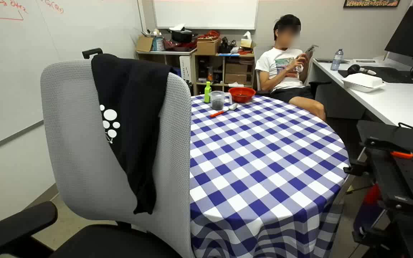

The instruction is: Pick up the black cloth and put it on the table

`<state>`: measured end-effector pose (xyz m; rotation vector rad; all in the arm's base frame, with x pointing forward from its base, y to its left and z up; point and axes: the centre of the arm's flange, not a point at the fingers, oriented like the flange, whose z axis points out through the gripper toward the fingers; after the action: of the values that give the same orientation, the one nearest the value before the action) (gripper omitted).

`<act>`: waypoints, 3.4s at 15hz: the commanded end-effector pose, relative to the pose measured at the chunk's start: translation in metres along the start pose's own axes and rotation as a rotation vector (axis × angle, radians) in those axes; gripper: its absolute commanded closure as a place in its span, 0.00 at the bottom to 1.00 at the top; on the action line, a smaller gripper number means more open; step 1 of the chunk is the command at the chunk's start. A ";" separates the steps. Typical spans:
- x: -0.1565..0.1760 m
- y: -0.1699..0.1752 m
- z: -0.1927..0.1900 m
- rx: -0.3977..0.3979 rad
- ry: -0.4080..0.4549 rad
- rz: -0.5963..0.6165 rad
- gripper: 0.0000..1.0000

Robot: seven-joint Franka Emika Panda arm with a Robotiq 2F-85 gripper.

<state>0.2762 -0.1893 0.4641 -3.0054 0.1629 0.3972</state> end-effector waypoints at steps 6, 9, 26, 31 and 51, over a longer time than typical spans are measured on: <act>0.000 0.000 -0.001 -0.001 0.002 0.000 0.00; 0.011 -0.013 -0.007 0.054 0.070 0.041 0.00; 0.163 -0.140 -0.052 0.318 0.576 0.329 0.00; 0.218 -0.149 -0.050 0.333 0.534 0.395 0.00; 0.289 -0.191 -0.013 0.471 0.572 0.896 0.00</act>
<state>0.5856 -0.0555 0.4333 -2.3971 1.2441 -0.3468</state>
